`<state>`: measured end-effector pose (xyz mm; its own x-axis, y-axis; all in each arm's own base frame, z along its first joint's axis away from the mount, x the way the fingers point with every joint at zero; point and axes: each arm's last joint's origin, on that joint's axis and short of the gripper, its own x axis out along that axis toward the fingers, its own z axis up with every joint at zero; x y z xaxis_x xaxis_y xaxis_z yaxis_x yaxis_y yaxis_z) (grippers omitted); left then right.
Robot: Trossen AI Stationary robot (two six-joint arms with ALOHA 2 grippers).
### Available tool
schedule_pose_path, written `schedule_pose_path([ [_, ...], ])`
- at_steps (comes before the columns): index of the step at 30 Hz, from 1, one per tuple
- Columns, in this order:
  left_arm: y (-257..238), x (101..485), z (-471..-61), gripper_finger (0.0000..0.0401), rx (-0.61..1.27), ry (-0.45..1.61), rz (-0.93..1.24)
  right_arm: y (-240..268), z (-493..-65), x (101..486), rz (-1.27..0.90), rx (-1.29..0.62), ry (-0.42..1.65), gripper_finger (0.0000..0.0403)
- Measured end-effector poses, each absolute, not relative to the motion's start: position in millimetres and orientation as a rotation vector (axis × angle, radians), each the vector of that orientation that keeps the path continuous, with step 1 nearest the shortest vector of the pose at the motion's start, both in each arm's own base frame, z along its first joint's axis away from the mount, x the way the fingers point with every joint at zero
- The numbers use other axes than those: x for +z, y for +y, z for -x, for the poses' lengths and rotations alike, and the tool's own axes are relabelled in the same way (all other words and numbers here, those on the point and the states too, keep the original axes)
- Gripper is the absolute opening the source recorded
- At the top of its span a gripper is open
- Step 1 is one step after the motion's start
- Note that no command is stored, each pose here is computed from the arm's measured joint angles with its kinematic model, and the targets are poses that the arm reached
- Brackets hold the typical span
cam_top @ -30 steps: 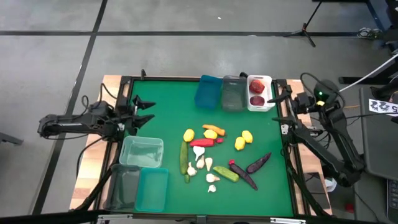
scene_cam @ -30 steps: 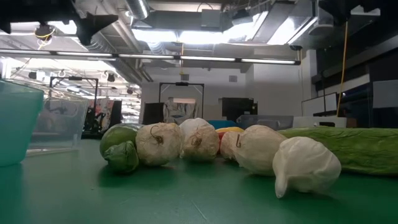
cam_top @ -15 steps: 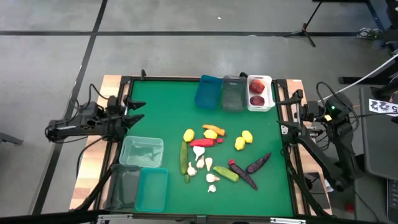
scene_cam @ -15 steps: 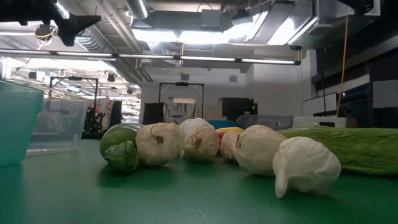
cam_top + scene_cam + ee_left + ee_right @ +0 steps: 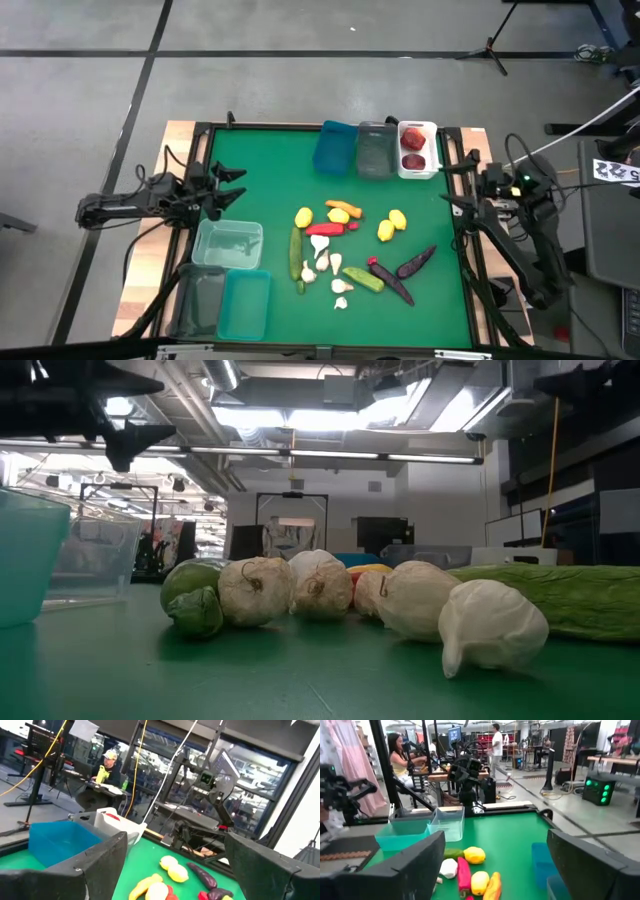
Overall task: Sort produce into baskets
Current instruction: Put the yellow lemon into the top black bin
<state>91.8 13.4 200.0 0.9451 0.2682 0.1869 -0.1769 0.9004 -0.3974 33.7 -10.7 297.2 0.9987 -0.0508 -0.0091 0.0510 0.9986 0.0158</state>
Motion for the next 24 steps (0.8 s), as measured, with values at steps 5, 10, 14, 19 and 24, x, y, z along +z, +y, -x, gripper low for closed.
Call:
schedule_pose_path([
  [5,13,197,-93,0.0329,0.230,-0.250,0.400,-19,-39,289,-0.050,-0.009,-0.014,0.0348],
  [10,13,197,-93,0.0329,0.231,-0.248,0.388,-19,-39,289,-0.075,-0.001,-0.018,0.0348],
  [14,13,197,-93,0.0329,0.233,-0.246,0.380,-21,-40,283,-0.128,0.000,0.002,0.0348],
  [19,14,195,-93,0.0329,0.237,-0.228,0.380,-31,-46,259,-0.295,0.020,0.037,0.0348],
  [24,14,193,-93,0.0329,0.240,-0.212,0.384,-36,-48,254,-0.360,0.023,0.017,0.0348],
])
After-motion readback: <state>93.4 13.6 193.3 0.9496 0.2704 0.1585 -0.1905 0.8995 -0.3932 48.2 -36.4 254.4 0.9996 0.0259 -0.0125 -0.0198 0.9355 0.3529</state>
